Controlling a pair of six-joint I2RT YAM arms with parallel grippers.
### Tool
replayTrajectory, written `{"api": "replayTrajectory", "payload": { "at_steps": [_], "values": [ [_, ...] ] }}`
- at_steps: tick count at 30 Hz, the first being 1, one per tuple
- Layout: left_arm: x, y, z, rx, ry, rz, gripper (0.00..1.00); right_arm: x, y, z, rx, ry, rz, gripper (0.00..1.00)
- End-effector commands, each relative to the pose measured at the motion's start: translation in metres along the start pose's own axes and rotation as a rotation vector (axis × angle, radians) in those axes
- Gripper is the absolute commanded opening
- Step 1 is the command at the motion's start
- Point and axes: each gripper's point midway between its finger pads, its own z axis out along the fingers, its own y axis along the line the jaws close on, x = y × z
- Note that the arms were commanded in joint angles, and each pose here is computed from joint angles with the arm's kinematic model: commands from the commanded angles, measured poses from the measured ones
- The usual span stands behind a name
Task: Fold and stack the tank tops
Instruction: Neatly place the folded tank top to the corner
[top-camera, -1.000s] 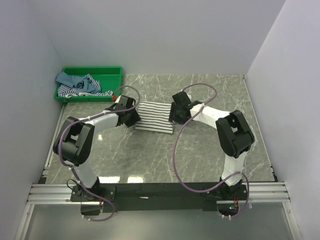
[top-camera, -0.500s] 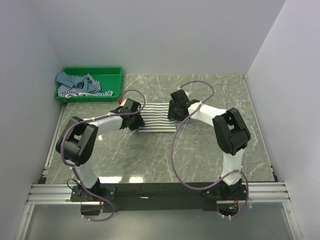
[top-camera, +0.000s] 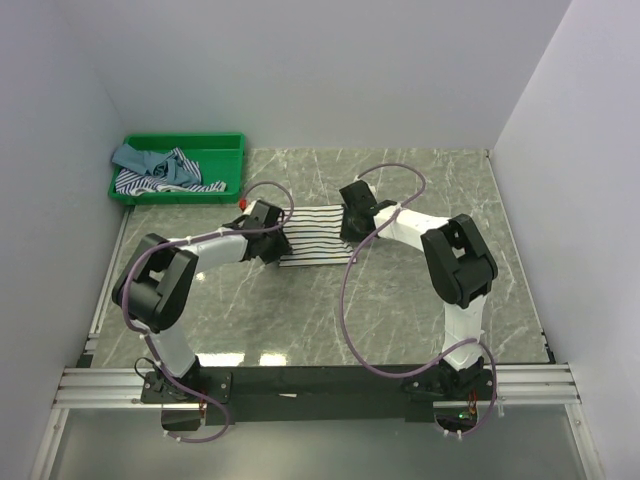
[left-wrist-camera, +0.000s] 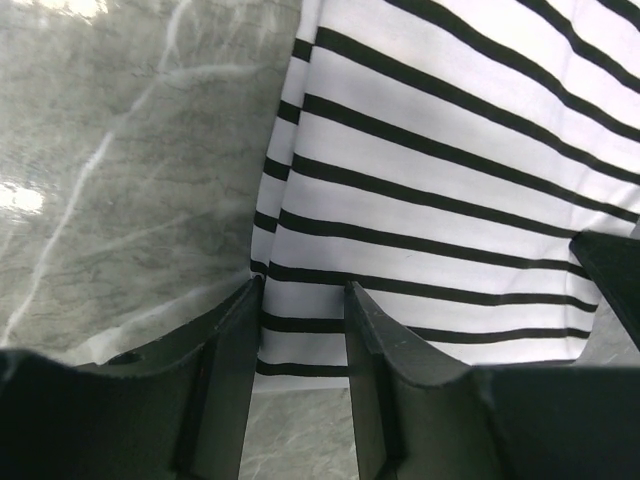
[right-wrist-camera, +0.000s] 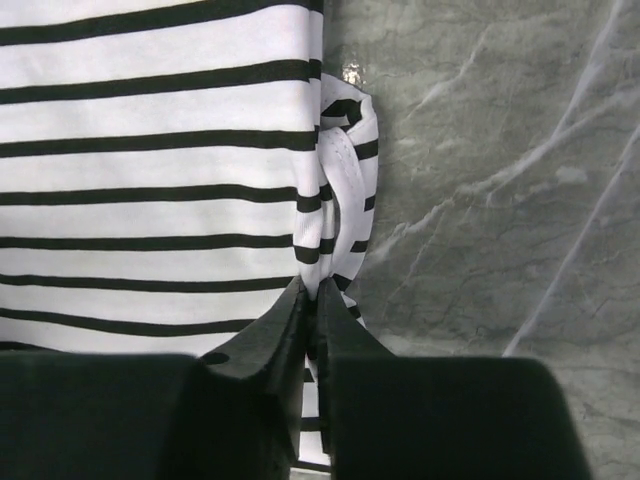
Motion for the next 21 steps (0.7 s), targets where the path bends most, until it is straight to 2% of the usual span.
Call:
{"api": "replayTrajectory", "payload": {
  "at_steps": [1, 5, 9, 16, 21],
  "values": [
    [0.008, -0.013, -0.01, 0.058, 0.016, -0.001, 0.44, 0.0, -0.011, 0.001, 0.047, -0.001, -0.009, 0.06],
    [0.009, -0.024, -0.026, 0.107, 0.018, -0.005, 0.47, 0.001, -0.021, -0.01, 0.074, -0.02, -0.016, 0.03],
    [0.008, -0.03, -0.048, 0.155, 0.011, -0.001, 0.57, 0.008, -0.045, -0.024, 0.125, -0.021, -0.028, 0.0],
    [0.009, -0.046, -0.105, 0.32, -0.009, 0.006, 0.6, 0.021, -0.087, -0.057, 0.207, -0.019, -0.061, 0.0],
    [0.019, -0.049, -0.136, 0.413, 0.009, 0.05, 0.6, 0.034, -0.125, -0.08, 0.347, -0.022, -0.111, 0.0]
  ]
}}
